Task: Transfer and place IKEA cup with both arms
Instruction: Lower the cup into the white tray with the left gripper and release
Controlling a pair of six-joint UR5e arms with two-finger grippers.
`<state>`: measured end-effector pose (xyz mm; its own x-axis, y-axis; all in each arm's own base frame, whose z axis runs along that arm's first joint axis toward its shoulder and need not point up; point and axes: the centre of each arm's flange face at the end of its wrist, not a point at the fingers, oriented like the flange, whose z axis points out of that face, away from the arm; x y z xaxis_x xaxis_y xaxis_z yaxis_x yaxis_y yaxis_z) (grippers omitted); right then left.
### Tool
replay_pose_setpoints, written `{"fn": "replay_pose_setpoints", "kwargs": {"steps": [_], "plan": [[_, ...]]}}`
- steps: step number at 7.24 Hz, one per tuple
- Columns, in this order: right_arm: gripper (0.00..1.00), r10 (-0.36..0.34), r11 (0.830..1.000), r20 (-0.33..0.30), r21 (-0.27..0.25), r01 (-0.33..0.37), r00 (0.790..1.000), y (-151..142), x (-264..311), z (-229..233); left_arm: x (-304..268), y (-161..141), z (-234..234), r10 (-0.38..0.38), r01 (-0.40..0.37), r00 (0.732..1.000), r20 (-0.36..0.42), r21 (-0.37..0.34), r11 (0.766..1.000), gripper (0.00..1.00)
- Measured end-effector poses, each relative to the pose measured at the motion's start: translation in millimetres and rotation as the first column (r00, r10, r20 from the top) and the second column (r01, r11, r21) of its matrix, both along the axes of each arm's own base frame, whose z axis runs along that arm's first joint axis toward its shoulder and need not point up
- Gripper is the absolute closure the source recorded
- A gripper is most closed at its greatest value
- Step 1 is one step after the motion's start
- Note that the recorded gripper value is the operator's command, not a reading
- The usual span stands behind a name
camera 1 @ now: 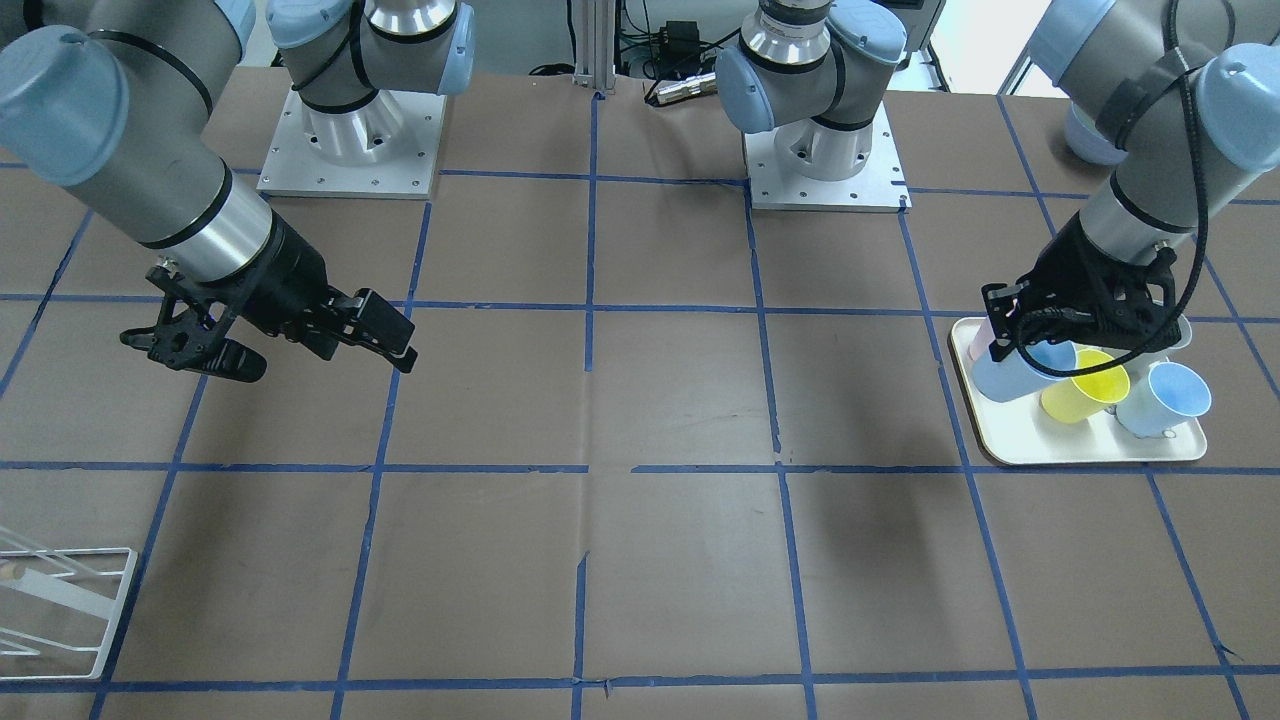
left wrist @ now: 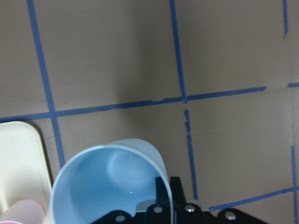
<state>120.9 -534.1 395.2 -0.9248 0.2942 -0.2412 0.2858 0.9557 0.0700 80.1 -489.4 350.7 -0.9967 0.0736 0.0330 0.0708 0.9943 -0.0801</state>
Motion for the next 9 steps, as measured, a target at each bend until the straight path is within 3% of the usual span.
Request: {"fn": "replay_pose_setpoints", "kwargs": {"steps": [1, 2, 5, 9], "plan": [[0.0, -0.017, 1.0, -0.071, 0.001, 0.017, 0.997, 11, -3, 14, 16, 7, -22, 0.003, -0.001, 0.999, 0.041, -0.044, 0.999, 1.0], [0.0, -0.048, 0.999, -0.096, 0.008, 0.049, 0.994, 26, 2, 33, 25, 9, -38, -0.003, 0.007, 0.998, 0.062, -0.063, 0.998, 1.0], [0.0, -0.006, 1.0, -0.171, 0.026, 0.01, 0.985, 54, 32, 55, 39, 8, -73, -0.005, 0.006, 0.995, 0.101, -0.002, 1.0, 1.0], [0.0, 0.064, 0.998, -0.314, -0.003, -0.068, 0.947, 71, 27, 72, 46, 4, -104, 0.001, -0.008, 0.994, 0.107, 0.064, 0.998, 1.0]]}}
